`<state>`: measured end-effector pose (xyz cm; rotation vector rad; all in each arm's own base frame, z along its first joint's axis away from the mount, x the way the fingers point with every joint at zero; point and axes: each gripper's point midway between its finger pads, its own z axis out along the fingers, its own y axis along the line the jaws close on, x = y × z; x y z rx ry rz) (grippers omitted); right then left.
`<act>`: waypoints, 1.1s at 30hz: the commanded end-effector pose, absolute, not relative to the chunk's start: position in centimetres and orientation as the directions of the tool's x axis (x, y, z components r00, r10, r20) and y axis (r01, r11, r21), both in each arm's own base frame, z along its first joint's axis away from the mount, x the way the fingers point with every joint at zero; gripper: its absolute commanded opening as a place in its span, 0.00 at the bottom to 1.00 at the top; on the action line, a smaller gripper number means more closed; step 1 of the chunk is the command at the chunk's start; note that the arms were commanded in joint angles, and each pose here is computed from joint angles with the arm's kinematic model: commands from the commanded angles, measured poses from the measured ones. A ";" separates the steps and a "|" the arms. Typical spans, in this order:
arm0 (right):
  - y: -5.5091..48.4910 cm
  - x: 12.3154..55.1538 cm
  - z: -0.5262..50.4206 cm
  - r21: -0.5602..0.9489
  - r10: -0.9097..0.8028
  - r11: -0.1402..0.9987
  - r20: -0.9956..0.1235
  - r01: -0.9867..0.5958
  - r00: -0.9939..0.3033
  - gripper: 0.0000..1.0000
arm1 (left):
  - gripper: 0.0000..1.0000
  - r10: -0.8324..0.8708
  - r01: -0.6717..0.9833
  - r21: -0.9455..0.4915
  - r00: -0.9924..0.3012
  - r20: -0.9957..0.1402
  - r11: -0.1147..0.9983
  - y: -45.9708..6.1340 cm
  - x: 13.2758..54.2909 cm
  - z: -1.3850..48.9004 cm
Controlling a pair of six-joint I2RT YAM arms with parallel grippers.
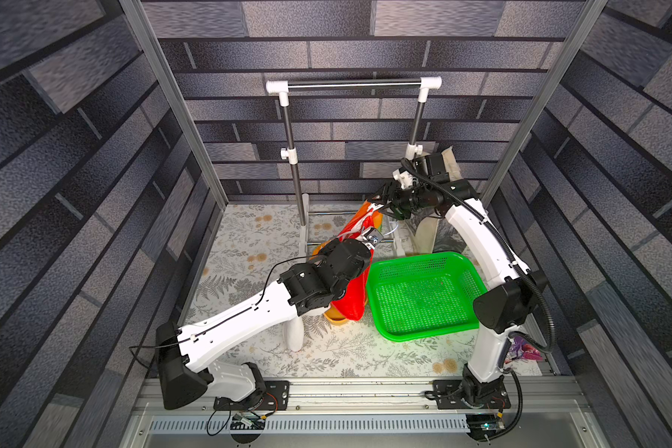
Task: Remove the clothespins securing jackets to the hanger
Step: Remove the clothespin from the hanger.
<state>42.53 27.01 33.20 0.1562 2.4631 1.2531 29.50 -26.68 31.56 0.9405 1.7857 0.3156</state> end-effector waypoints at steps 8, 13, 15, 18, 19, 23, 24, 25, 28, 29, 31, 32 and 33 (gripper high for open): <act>26.8 42.0 34.5 0.814 0.290 0.578 -0.267 -0.054 -0.919 0.40 | 0.00 0.739 0.407 0.642 -0.138 -0.660 0.650 -26.3 29.7 31.8; 26.5 41.1 33.9 0.799 0.270 0.600 -0.251 -0.042 -0.929 0.36 | 0.00 0.747 0.412 0.648 -0.137 -0.651 0.641 -26.5 29.8 31.6; 26.5 41.0 33.4 0.797 0.267 0.603 -0.239 -0.031 -0.934 0.32 | 0.00 0.749 0.414 0.650 -0.134 -0.649 0.637 -26.6 29.9 31.5; 26.4 41.1 33.0 0.794 0.276 0.608 -0.236 -0.021 -0.932 0.26 | 0.00 0.751 0.417 0.650 -0.134 -0.647 0.635 -26.6 29.8 31.5; 26.4 41.2 33.0 0.795 0.281 0.606 -0.235 -0.018 -0.930 0.21 | 0.00 0.750 0.418 0.649 -0.134 -0.648 0.635 -26.7 29.8 31.5; 26.2 41.6 33.4 0.799 0.306 0.601 -0.250 -0.018 -0.919 0.09 | 0.00 0.749 0.418 0.647 -0.140 -0.648 0.638 -26.5 29.7 31.4; 26.2 41.7 33.6 0.799 0.309 0.601 -0.259 -0.023 -0.915 0.08 | 0.00 0.747 0.418 0.645 -0.141 -0.650 0.640 -26.4 29.7 31.5; 26.0 41.8 33.9 0.797 0.315 0.603 -0.270 -0.028 -0.910 0.08 | 0.00 0.744 0.418 0.642 -0.143 -0.652 0.643 -26.4 29.7 31.5; 25.1 42.4 35.8 0.783 0.339 0.618 -0.344 -0.069 -0.875 0.08 | 0.00 0.743 0.419 0.638 -0.150 -0.652 0.645 -26.1 29.6 31.5; 24.5 42.8 36.8 0.776 0.358 0.625 -0.377 -0.081 -0.854 0.08 | 0.00 0.745 0.420 0.640 -0.154 -0.649 0.644 -26.0 29.5 31.4; 23.0 43.3 39.2 0.767 0.398 0.633 -0.440 -0.106 -0.805 0.07 | 0.00 0.747 0.418 0.642 -0.158 -0.646 0.643 -25.8 29.4 31.5; 22.2 43.5 40.5 0.763 0.418 0.636 -0.469 -0.118 -0.778 0.07 | 0.00 0.747 0.416 0.642 -0.159 -0.646 0.644 -25.7 29.4 31.6; 21.6 43.6 41.5 0.757 0.429 0.640 -0.493 -0.131 -0.757 0.07 | 0.00 0.745 0.412 0.642 -0.163 -0.647 0.647 -25.5 29.4 31.6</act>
